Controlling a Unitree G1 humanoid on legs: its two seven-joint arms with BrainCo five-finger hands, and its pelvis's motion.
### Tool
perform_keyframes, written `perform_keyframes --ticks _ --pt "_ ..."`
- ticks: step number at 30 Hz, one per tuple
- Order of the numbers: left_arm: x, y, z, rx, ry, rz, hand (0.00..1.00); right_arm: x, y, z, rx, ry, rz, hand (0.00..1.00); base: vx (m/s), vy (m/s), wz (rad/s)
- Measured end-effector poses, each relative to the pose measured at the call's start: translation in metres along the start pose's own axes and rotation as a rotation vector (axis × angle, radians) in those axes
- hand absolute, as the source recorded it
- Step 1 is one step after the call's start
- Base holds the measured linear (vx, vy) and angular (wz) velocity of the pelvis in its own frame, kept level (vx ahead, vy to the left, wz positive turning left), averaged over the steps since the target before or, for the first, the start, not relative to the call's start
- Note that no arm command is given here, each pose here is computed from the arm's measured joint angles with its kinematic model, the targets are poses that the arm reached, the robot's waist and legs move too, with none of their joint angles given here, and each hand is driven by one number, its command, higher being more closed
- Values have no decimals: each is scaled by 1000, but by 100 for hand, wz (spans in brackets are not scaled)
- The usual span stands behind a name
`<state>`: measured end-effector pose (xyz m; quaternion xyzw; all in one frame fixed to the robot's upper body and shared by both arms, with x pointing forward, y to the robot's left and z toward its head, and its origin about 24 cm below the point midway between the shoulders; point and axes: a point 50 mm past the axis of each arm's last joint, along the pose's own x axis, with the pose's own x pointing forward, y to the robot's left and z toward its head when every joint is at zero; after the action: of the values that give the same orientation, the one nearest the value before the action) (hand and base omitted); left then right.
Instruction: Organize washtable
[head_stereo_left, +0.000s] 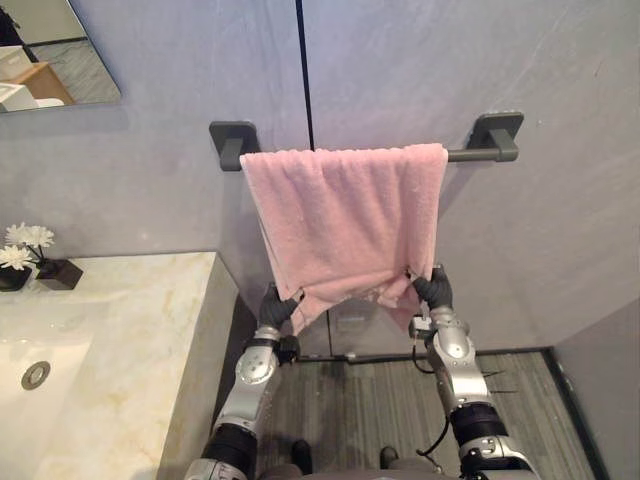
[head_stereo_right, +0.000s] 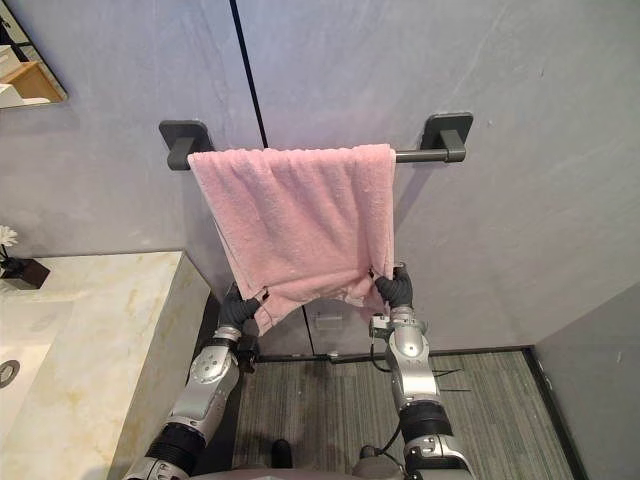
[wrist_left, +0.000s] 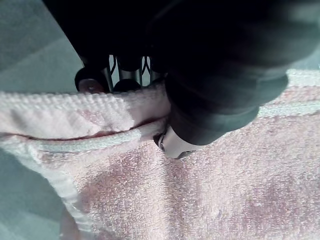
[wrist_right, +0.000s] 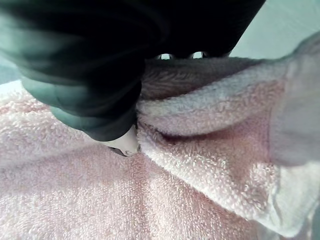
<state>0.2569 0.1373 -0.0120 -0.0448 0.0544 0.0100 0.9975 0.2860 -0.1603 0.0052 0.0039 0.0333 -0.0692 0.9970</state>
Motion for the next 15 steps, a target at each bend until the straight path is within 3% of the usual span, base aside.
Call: perform_keyframes --ticks 6,15 --pt "-1 19 -4 -7 19 81 0 -1 -8 -4 5 17 -48 0 23 -14 0" --pt "-15 44 -18 -121 75 237 0 -16 -29 -23 73 99 -155 0 -12 -11 0"
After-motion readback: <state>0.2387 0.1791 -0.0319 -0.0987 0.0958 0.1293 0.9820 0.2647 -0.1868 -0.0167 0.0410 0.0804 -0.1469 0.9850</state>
